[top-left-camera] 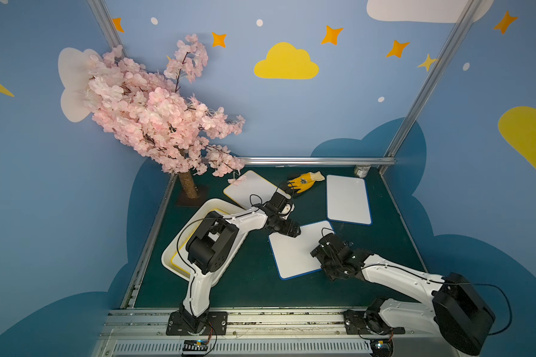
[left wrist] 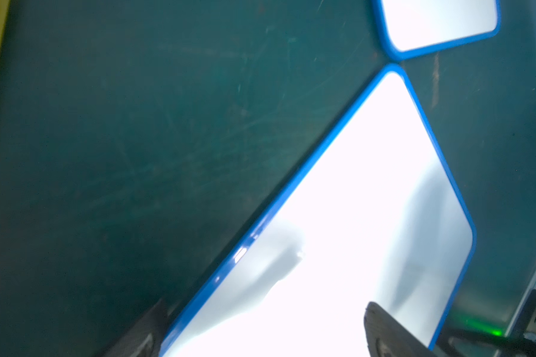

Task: Put the whiteboard into the storage box
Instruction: Adjust the whiteboard at the center of the board, then pick up the whiteboard at the center of the board.

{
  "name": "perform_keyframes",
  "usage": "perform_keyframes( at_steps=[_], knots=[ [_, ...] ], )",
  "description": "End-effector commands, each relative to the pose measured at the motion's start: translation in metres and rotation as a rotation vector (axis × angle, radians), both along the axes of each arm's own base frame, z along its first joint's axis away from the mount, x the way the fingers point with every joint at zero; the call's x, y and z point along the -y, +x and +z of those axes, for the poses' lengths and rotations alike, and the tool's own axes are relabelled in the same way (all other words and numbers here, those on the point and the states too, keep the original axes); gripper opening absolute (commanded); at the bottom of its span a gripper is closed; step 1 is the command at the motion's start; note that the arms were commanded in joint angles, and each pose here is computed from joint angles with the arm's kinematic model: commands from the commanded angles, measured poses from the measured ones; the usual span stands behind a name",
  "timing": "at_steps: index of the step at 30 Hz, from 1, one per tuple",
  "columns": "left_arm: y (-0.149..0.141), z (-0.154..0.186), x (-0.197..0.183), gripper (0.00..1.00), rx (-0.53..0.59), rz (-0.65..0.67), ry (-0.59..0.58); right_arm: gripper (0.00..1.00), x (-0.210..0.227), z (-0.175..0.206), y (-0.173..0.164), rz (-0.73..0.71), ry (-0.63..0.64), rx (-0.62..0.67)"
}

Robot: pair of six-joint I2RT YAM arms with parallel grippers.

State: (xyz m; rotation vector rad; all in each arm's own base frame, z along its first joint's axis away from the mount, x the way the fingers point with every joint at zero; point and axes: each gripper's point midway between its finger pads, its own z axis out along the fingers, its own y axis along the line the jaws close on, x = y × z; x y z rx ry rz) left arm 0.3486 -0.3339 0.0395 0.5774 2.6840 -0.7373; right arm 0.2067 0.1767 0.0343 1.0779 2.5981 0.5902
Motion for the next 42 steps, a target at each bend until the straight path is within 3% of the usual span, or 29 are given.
perform_keyframes(
  at_steps=[1,10,20,25,33,42],
  knots=[
    [-0.043,-0.014,-0.013,0.99,-0.157,0.017,0.046,0.88,0.002,-0.004,0.016,0.046,-0.052,0.047],
    [-0.076,-0.009,-0.011,1.0,-0.186,0.004,0.045,0.88,-0.03,0.0,0.05,0.207,-0.024,0.079],
    [-0.082,0.001,-0.011,1.0,-0.188,0.009,0.022,0.88,-0.036,-0.005,0.075,0.3,-0.056,0.057],
    [-0.067,-0.006,-0.02,1.0,-0.169,0.061,0.076,0.88,-0.026,-0.005,0.073,0.288,-0.087,0.063],
    [-0.04,-0.003,-0.023,0.99,-0.109,0.155,0.13,0.88,0.008,-0.012,0.055,0.235,-0.237,0.045],
    [-0.011,0.002,-0.022,1.0,-0.019,0.238,0.157,0.88,0.018,-0.018,0.036,0.178,-0.397,0.02]
  ],
)
